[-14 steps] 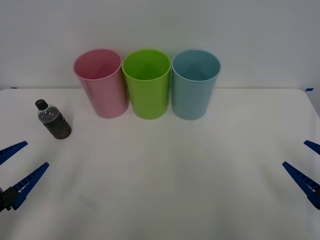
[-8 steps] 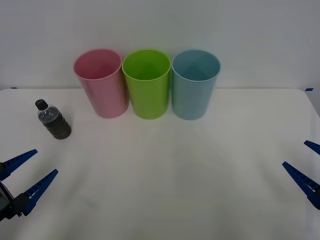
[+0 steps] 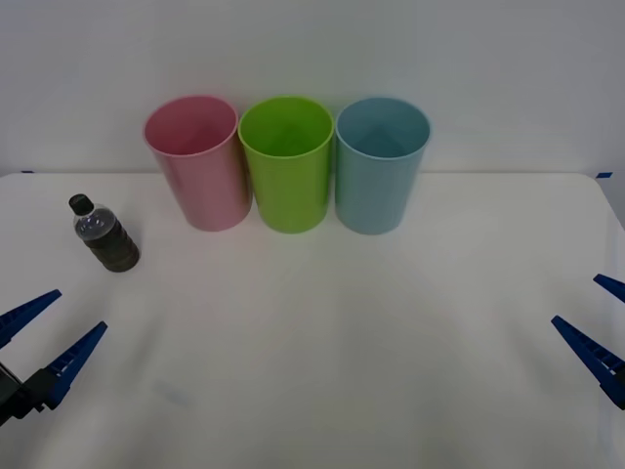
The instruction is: Grasp the object on the table and drop it into the matching bin: aluminum can to the light blue bin, PET bottle to the pink bin.
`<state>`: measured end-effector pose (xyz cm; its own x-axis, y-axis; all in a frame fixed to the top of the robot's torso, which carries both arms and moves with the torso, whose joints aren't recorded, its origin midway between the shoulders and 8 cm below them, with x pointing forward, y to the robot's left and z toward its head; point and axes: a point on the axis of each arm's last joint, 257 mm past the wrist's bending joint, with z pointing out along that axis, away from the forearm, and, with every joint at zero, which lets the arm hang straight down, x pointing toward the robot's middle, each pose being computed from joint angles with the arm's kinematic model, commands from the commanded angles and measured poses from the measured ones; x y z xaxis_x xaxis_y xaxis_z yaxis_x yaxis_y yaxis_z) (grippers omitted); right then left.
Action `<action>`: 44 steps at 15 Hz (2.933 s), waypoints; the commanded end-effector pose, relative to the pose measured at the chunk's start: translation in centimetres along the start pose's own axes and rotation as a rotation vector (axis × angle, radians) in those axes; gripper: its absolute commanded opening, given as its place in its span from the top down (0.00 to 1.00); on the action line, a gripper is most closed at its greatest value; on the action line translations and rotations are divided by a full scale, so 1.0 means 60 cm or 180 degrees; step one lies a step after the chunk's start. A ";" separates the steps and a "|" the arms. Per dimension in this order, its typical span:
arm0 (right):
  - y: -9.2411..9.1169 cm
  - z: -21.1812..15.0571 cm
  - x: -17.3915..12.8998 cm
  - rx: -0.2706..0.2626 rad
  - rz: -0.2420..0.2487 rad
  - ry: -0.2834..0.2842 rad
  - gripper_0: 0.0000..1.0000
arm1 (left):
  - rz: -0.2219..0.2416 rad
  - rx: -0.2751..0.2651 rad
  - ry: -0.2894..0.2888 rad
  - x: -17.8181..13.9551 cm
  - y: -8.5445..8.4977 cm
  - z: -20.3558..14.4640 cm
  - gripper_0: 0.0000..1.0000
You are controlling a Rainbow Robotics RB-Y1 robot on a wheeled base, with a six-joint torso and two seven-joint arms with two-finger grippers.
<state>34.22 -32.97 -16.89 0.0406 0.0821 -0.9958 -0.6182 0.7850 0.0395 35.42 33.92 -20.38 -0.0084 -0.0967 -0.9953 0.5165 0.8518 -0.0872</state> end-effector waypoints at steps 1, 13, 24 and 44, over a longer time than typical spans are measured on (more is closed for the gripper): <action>0.000 0.000 0.000 0.0000 0.0000 0.0000 0.00 | 0.0012 -0.0372 0.0032 0.010 0.046 0.004 0.00; 0.000 0.000 0.000 0.0000 0.0000 0.0000 0.00 | 0.0009 -0.1341 0.0225 0.068 0.141 0.023 0.00; 0.000 0.000 0.000 0.0000 0.0000 0.0000 0.00 | 0.0021 -0.1531 0.0318 0.100 0.177 0.122 0.00; 0.000 0.000 0.000 0.0000 0.0000 0.0000 0.00 | 0.0117 -0.1713 0.0430 0.099 0.276 0.270 0.00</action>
<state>34.23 -32.97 -16.89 0.0406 0.0820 -0.9958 -0.6182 0.7850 0.0395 57.67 39.09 -27.12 -0.1269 -0.0271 -0.9915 0.0132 0.9995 -0.0290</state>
